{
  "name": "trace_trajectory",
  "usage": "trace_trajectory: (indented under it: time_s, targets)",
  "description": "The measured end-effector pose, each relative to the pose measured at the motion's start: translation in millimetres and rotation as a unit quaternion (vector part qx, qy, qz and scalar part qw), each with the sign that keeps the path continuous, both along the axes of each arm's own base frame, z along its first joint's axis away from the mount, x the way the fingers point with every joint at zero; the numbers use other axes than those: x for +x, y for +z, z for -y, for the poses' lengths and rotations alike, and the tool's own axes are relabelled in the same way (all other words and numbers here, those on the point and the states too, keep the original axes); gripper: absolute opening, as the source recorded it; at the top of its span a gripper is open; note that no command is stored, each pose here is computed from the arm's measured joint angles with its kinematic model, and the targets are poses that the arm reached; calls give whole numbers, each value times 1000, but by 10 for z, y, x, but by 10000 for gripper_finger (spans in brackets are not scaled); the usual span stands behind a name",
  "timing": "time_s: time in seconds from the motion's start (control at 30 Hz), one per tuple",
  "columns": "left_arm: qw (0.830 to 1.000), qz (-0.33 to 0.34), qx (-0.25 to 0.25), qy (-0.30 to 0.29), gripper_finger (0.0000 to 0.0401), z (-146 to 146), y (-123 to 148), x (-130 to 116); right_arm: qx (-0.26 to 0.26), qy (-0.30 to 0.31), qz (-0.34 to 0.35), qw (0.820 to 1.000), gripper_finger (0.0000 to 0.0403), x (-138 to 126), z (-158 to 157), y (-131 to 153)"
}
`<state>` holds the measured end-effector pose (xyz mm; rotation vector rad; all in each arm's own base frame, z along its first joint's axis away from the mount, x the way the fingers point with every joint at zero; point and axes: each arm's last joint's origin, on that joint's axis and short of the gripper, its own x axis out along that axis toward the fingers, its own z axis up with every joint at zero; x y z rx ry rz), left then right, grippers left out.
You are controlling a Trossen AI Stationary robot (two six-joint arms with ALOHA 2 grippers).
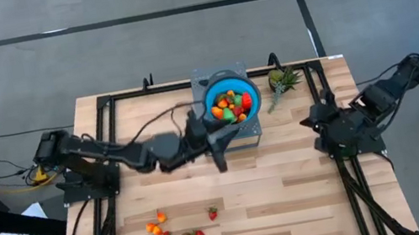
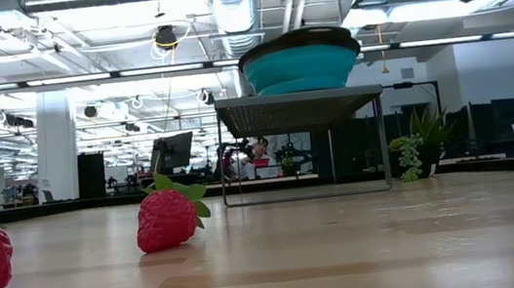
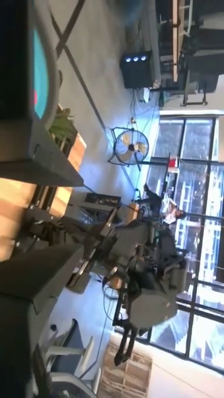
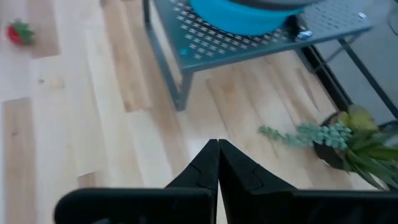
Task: Pick & Place Fruit
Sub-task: Put the strawberry into the strainer bowl
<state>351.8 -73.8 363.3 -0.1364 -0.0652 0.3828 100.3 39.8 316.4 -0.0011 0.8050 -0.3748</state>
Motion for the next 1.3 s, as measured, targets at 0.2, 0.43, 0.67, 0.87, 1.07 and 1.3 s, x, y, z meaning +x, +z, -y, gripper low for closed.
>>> trace_trajectory:
  time_s: [0.2, 0.43, 0.67, 0.87, 1.07, 1.3]
  targets:
    - [1000, -4, -3, 11, 117, 384, -9, -130, 23, 25, 36, 999, 0, 34, -88, 39]
    - [998, -17, -63, 23, 89, 669, -106, -263, 48, 36, 75, 995, 0, 77, -151, 87]
    - [984, -47, -168, 28, 69, 756, -301, -343, 59, 35, 92, 993, 0, 102, -166, 111]
    - [967, -105, -229, 32, 46, 801, -489, -441, 59, 35, 92, 993, 0, 118, -177, 107]
    - [941, -184, -281, 43, 11, 785, -739, -460, 55, 31, 83, 995, 0, 160, -204, 81]
    - [915, -263, -304, 46, 2, 876, -1144, -326, 43, 30, 63, 997, 0, 242, -261, 27]
